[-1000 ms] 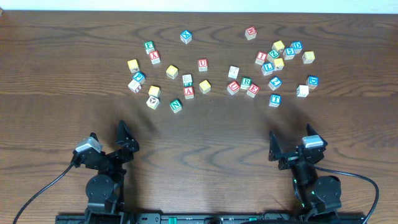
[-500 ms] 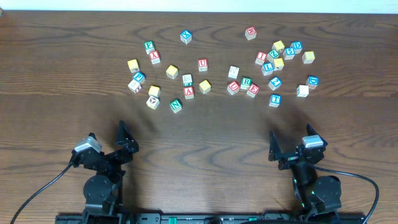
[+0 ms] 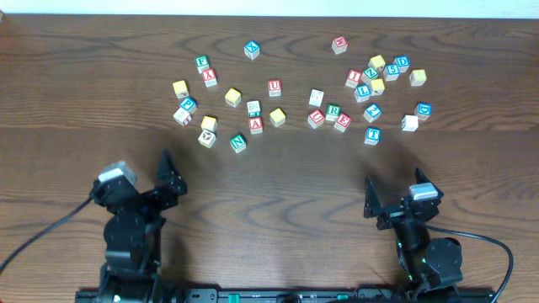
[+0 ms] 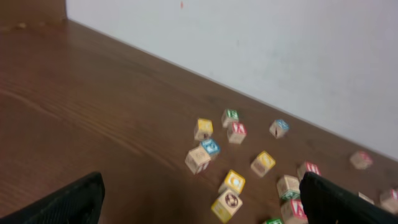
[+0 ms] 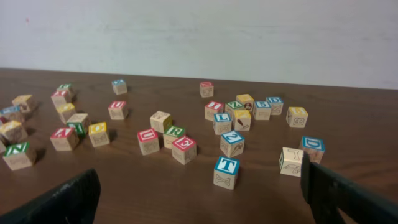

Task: Spell out CORL
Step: 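Move the left gripper forward toward the yellow C block, then lower the open left gripper down around the yellow C block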

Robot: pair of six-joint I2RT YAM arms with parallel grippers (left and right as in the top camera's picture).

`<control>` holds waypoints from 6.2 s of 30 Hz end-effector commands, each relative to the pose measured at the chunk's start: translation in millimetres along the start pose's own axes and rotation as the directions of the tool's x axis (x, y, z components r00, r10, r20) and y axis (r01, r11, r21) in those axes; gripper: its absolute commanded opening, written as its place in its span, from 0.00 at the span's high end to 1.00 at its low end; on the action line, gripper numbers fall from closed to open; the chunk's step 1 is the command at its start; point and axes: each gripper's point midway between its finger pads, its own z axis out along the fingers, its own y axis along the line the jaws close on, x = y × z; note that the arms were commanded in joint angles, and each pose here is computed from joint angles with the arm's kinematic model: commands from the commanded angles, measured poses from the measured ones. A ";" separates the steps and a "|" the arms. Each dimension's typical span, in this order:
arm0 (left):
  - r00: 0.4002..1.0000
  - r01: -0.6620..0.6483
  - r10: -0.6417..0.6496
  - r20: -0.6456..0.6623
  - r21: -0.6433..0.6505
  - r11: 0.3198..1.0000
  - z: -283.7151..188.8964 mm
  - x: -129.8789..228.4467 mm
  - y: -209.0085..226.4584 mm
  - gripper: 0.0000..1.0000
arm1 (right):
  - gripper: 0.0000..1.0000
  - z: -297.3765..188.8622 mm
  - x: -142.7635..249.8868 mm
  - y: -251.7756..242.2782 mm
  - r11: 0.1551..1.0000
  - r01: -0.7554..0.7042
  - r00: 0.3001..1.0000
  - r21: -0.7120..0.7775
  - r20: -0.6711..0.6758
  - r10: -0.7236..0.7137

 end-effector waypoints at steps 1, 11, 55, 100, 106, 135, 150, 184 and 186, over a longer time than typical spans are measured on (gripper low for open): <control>0.999 -0.033 0.033 -0.037 0.021 0.999 6.1 -19.3 -15.5 0.02 | 0.01 -0.3 0.2 -0.9 1.000 0.014 1.000 0.002 0.000 -0.014; 0.991 -0.054 0.053 -0.124 -0.012 0.998 19.2 -40.8 -27.9 0.02 | 0.01 -0.3 0.2 -0.9 1.000 0.014 1.000 0.002 0.000 -0.014; 0.701 -0.348 0.297 -0.649 0.052 0.936 106.5 -35.6 -65.1 0.02 | 0.01 -0.3 0.2 -0.9 1.000 0.014 1.000 0.002 0.000 -0.014; 0.275 -0.311 0.330 -0.903 0.241 0.919 174.2 105.0 -68.6 0.09 | 0.01 -0.3 0.2 -0.9 1.000 0.014 1.000 0.002 0.000 -0.014; 0.233 -0.321 0.370 -0.899 0.288 0.902 171.2 123.4 -81.5 0.10 | 0.01 -0.3 0.2 -0.9 1.000 0.014 1.000 0.002 0.000 -0.014; 0.226 -0.370 0.351 -0.909 0.253 0.894 189.0 141.1 -64.4 0.23 | 0.01 -0.2 0.4 -0.9 1.000 0.014 1.000 0.002 0.000 -0.014; 0.225 -0.370 0.350 -0.909 0.253 0.894 190.2 148.7 -61.1 0.24 | 0.01 -0.2 0.4 -0.9 1.000 0.014 1.000 0.002 0.000 -0.014; 0.187 -0.372 0.338 -0.923 0.252 0.893 192.6 179.1 -48.3 0.27 | 0.01 -0.3 0.2 -0.9 1.000 0.014 1.000 0.002 0.000 -0.014; 0.185 -0.372 0.337 -0.923 0.252 0.893 192.2 179.7 -47.9 0.27 | 0.01 -0.2 0.4 -0.9 1.000 0.014 1.000 0.002 0.000 -0.014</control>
